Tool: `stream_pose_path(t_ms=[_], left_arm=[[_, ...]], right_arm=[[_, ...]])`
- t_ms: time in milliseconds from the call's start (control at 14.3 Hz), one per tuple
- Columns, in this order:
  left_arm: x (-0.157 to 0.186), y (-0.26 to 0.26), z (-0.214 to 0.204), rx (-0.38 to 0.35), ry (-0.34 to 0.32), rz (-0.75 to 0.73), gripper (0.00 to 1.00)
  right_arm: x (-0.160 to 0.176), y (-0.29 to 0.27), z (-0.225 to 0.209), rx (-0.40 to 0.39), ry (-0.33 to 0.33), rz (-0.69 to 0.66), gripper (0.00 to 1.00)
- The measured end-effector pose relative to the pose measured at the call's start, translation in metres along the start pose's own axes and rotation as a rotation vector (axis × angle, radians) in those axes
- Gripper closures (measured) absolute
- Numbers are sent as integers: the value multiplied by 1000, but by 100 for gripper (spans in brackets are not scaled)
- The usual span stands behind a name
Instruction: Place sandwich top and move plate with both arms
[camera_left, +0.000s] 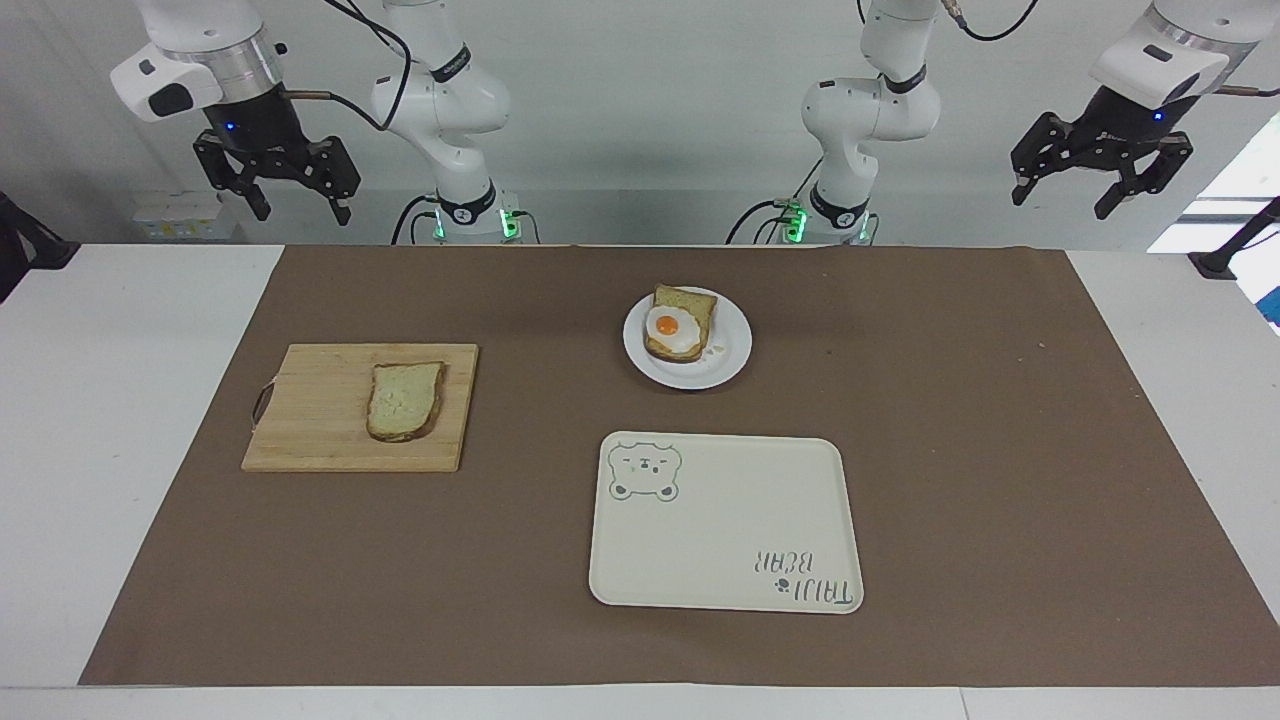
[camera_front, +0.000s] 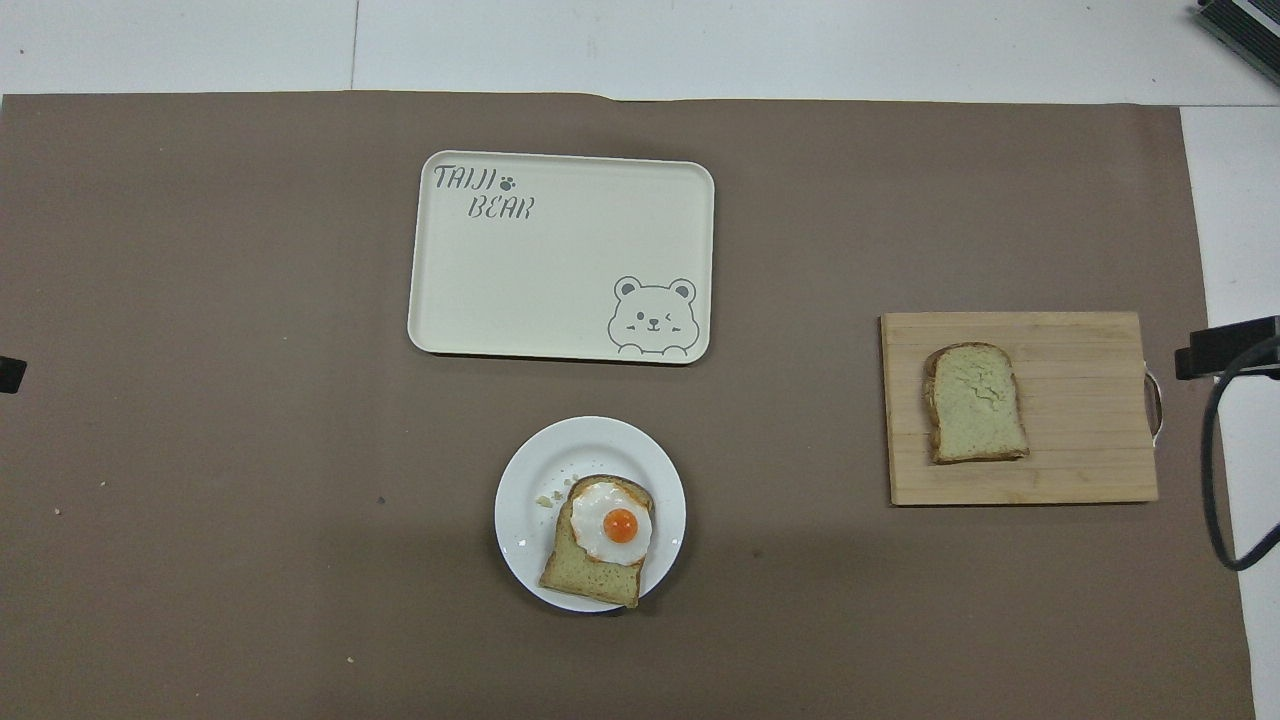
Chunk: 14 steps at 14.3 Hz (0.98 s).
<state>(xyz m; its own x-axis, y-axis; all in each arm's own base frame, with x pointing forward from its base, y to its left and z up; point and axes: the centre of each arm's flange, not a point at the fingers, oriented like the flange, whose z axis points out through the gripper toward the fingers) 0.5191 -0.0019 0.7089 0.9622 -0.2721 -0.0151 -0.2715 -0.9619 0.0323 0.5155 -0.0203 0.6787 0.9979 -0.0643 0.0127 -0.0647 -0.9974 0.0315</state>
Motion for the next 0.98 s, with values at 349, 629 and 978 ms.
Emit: stream_pose_path(t_ms=[349, 629, 978], left_arm=[[0, 0, 0, 0, 0, 0, 0], [0, 0, 0, 0, 0, 0, 0], [0, 0, 0, 0, 0, 0, 0]], right_arm=[[0, 0, 0, 0, 3, 0, 0], [0, -1, 1, 0, 2, -1, 0], [-3, 0, 4, 0, -7, 0, 0]])
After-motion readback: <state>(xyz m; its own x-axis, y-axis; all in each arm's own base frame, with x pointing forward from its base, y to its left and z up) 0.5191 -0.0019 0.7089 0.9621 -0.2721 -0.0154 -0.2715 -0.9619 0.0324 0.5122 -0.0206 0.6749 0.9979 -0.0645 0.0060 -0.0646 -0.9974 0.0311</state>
